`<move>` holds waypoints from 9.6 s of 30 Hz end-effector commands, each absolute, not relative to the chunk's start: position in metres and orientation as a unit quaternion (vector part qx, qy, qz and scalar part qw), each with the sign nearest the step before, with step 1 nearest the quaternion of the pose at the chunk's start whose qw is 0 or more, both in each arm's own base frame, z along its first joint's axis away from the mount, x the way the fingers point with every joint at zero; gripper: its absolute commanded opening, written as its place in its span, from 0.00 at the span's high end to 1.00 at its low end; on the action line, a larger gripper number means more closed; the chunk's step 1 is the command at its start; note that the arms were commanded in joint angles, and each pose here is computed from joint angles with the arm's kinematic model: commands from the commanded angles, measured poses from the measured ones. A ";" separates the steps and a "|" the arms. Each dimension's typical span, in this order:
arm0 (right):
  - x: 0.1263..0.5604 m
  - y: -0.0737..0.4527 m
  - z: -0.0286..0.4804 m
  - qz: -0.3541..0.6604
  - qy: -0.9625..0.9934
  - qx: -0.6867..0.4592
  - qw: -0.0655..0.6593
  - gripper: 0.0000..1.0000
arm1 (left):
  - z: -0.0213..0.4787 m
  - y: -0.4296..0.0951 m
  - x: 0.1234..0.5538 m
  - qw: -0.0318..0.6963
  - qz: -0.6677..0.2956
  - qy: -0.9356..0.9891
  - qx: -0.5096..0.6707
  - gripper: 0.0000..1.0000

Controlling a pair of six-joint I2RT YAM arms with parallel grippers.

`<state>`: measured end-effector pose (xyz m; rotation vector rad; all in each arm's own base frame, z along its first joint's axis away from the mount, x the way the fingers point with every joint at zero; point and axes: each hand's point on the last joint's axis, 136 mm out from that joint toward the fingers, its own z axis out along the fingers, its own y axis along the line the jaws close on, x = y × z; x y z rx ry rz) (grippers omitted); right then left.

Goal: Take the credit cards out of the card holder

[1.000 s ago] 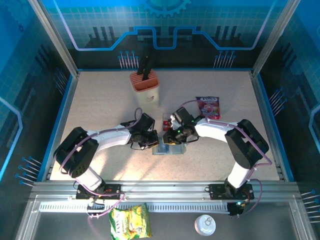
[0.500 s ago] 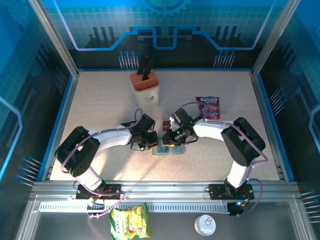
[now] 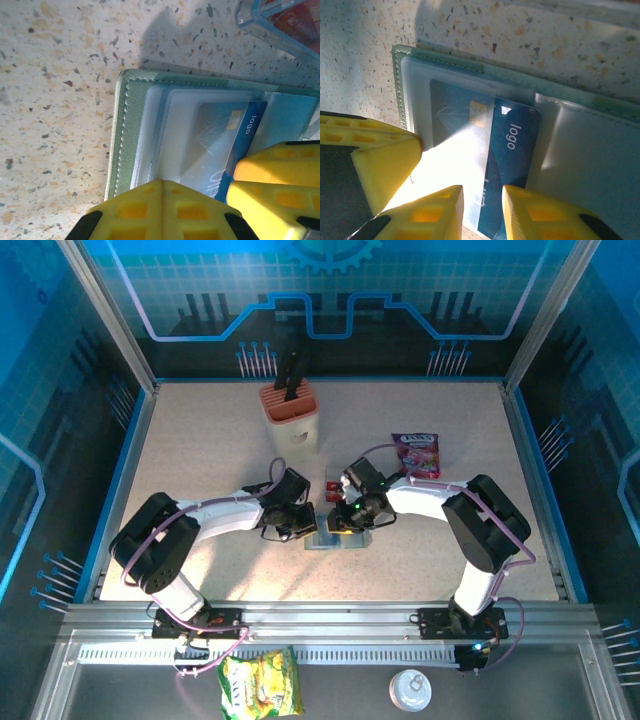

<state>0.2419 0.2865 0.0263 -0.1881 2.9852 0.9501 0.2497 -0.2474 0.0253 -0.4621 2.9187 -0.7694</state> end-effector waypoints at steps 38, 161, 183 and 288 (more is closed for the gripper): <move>0.244 0.269 0.036 0.300 0.952 -0.051 0.009 0.72 | 0.025 -0.260 0.244 0.029 -0.251 0.959 -0.128 1.00; 0.379 0.234 0.114 0.124 0.756 -0.641 0.049 1.00 | 0.060 -0.210 0.238 0.091 -0.239 0.952 -0.169 0.97; 0.391 0.238 0.151 0.116 0.854 -0.480 0.163 0.78 | 0.052 -0.212 0.240 0.083 -0.242 0.952 -0.167 0.98; 0.251 0.320 0.052 0.364 0.929 -0.058 0.035 0.59 | 0.019 -0.224 0.235 0.058 -0.233 0.957 -0.161 1.00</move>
